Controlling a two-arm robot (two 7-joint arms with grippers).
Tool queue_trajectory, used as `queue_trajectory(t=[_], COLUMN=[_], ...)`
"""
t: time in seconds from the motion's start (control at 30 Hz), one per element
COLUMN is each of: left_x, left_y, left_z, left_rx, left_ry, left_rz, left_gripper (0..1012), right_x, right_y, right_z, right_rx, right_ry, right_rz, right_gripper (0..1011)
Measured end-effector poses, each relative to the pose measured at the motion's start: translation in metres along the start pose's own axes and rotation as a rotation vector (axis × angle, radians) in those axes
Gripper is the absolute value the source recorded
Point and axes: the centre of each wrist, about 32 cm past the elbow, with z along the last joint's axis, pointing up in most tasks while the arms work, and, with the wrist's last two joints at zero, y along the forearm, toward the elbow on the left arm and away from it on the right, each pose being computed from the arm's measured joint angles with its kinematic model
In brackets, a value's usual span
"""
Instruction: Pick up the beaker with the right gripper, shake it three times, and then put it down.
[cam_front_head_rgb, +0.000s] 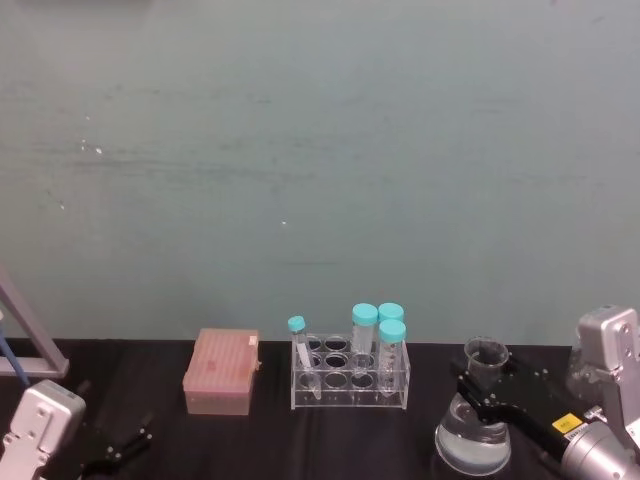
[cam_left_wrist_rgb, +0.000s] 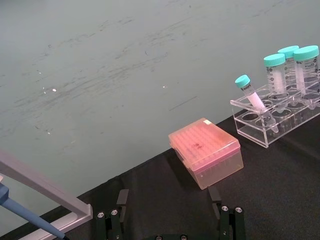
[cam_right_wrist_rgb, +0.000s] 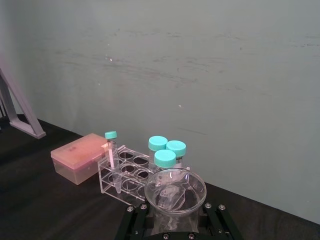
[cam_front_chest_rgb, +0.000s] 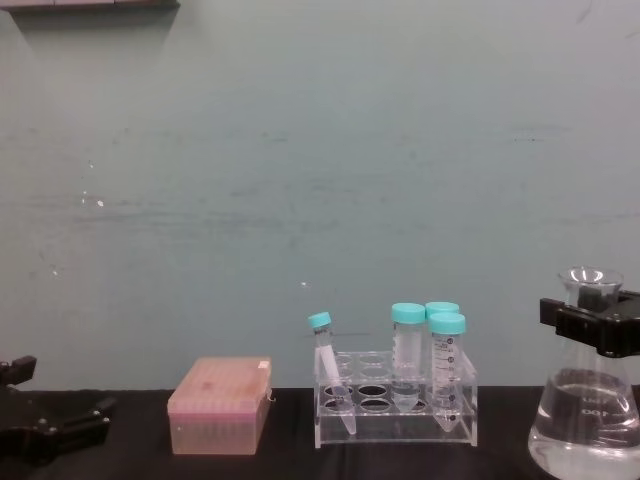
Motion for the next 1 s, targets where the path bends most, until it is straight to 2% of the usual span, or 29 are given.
queue_trajectory(t=[1.0], left_x=[0.0000], left_y=[0.0000], left_z=[0.0000], left_rx=[0.000], left_ry=[0.000], left_rz=[0.000], left_gripper=[1000], right_x=[0.0005], right_y=[0.0002], right_z=[0.0000], right_rx=[0.001], right_ry=[-0.008], right_rz=[0.002], right_gripper=[457])
